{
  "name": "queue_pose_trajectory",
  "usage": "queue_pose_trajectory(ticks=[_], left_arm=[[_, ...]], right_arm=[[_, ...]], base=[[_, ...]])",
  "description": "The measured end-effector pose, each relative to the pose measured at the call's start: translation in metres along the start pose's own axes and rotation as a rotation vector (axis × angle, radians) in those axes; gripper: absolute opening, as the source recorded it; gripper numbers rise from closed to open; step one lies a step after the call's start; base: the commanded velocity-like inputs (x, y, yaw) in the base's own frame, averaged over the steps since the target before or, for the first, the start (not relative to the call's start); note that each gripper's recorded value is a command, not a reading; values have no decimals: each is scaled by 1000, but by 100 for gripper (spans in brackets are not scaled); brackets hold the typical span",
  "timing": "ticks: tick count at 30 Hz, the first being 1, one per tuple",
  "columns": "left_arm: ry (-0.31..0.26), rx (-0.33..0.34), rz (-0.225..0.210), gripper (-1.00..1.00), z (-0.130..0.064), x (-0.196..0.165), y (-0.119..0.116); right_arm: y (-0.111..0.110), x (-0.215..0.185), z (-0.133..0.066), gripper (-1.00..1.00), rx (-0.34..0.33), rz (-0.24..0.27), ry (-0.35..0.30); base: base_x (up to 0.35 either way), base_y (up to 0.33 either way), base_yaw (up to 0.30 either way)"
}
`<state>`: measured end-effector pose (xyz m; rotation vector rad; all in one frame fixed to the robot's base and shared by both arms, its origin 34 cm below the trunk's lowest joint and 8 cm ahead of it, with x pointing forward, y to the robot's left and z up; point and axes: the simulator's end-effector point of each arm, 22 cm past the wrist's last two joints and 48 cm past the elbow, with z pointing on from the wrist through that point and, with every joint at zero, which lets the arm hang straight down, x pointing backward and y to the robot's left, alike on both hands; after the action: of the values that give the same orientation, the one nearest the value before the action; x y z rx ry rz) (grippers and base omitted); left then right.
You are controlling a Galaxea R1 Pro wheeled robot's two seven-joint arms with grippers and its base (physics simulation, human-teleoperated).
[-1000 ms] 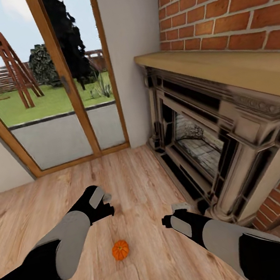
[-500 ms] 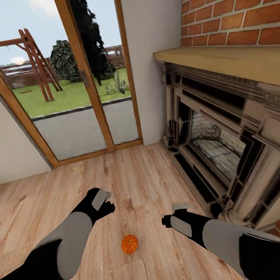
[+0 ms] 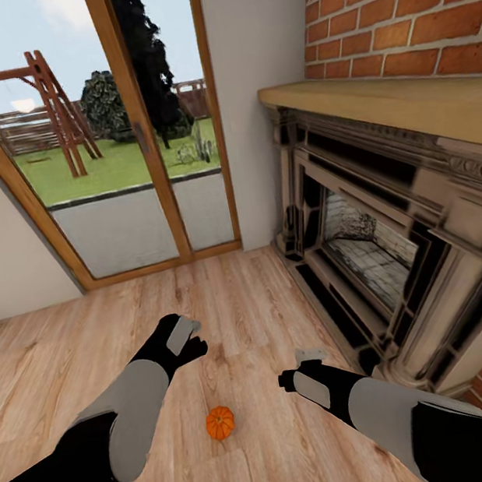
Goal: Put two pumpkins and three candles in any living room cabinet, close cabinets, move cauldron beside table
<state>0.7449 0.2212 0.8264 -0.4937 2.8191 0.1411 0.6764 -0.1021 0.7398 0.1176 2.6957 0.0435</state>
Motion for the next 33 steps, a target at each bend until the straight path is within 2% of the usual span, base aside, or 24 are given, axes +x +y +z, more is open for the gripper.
queue_pose_trajectory(ticks=[5, 21, 28, 33], left_arm=[[-9, 0, 3, 100, 1, -5, -1], [-10, -5, 3, 100, 18, -5, 0], [34, 12, 68, 100, 2, -14, -2], [9, -25, 118, 100, -7, -31, 6]], right_arm=[[0, 0, 4, 100, -1, 0, -3], [0, 3, 21, 100, -1, -1, -3], [-1, 5, 29, 100, -1, -1, -3], [0, 6, 35, 100, -2, -1, -3]], base=[[0, 0, -133], [0, 0, -5], [0, 0, 0], [0, 0, 0]])
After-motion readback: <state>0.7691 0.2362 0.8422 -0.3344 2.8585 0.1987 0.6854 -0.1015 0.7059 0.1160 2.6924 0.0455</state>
